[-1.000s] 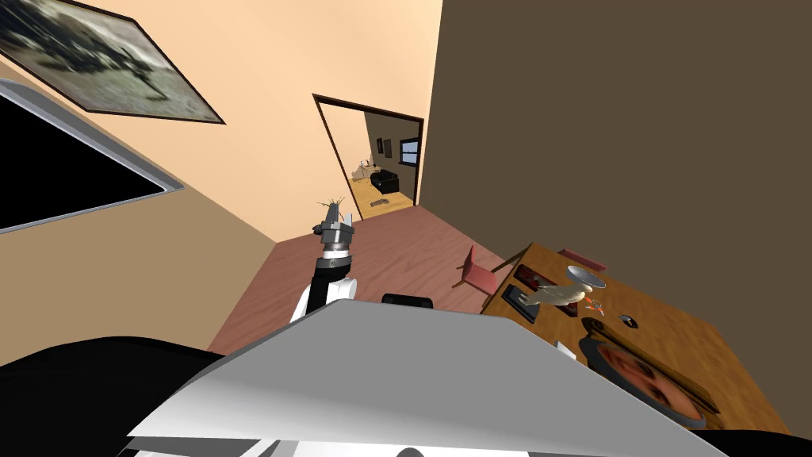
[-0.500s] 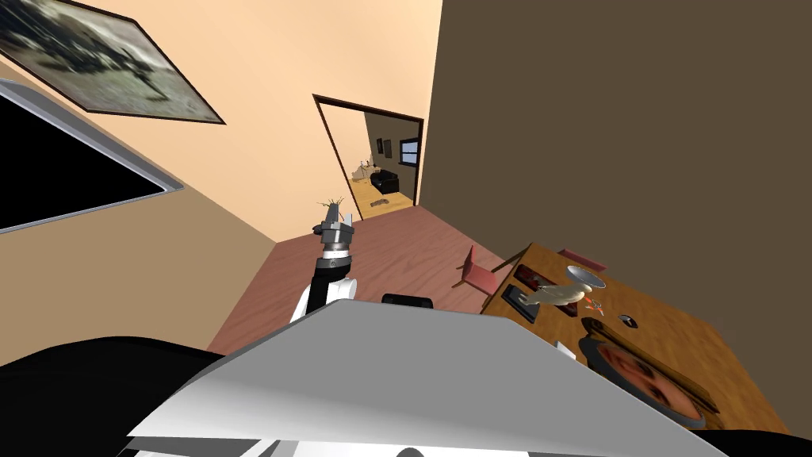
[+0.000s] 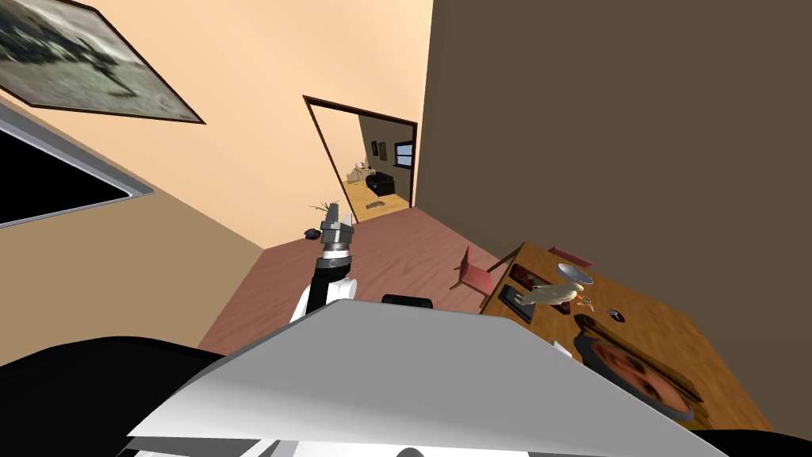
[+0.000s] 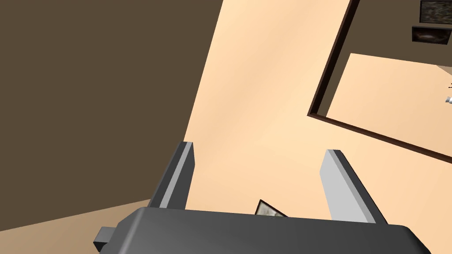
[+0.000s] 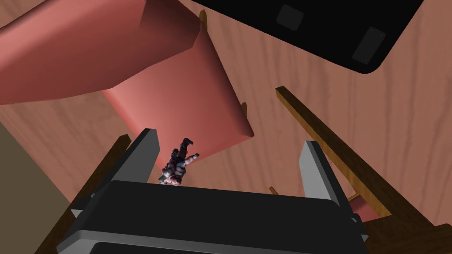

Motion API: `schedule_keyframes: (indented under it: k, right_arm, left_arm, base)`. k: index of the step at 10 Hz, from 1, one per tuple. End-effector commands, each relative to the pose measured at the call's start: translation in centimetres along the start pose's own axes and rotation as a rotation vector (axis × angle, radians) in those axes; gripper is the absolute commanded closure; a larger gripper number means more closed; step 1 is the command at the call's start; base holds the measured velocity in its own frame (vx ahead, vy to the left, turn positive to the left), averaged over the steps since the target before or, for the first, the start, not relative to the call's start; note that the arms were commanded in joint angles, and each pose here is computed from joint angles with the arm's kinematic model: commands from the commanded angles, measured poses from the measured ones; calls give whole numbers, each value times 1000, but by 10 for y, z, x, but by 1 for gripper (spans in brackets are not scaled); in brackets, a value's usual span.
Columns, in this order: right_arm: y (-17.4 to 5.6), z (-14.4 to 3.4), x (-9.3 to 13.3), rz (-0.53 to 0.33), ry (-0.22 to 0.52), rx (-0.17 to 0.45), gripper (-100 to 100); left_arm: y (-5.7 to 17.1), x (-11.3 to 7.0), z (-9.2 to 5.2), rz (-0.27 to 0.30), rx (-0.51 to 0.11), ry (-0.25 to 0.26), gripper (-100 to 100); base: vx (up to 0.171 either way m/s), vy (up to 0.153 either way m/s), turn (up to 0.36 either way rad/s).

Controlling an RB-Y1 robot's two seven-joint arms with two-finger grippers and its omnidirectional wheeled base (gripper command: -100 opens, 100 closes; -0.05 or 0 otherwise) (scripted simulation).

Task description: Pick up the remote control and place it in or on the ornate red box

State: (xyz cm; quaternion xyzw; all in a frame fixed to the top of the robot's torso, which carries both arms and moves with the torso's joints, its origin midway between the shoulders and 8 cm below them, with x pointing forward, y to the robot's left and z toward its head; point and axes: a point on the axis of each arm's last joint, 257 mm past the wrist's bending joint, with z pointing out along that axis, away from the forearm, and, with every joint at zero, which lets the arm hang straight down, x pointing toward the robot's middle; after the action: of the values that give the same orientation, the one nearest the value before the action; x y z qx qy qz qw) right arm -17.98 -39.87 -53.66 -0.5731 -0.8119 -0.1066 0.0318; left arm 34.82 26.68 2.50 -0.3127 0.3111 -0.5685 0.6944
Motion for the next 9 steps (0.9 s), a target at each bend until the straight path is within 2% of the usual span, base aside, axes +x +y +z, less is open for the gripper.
schedule_keyframes:
  k: [1,6,9]
  right_arm:
    - [-13,-7,-1,-53,5,23,-100]
    - [-55,-33,-13,-194,15,98,-100]
    - [-76,-53,-34,-284,8,146,-100]
  left_arm:
    - [0,0,0,0,0,0,0]
    - [0,0,0,0,0,0,0]
    - [0,0,0,0,0,0,0]
  base:
    - [159,-22,-81]
    - [120,-24,-85]
    - [140,-42,-10]
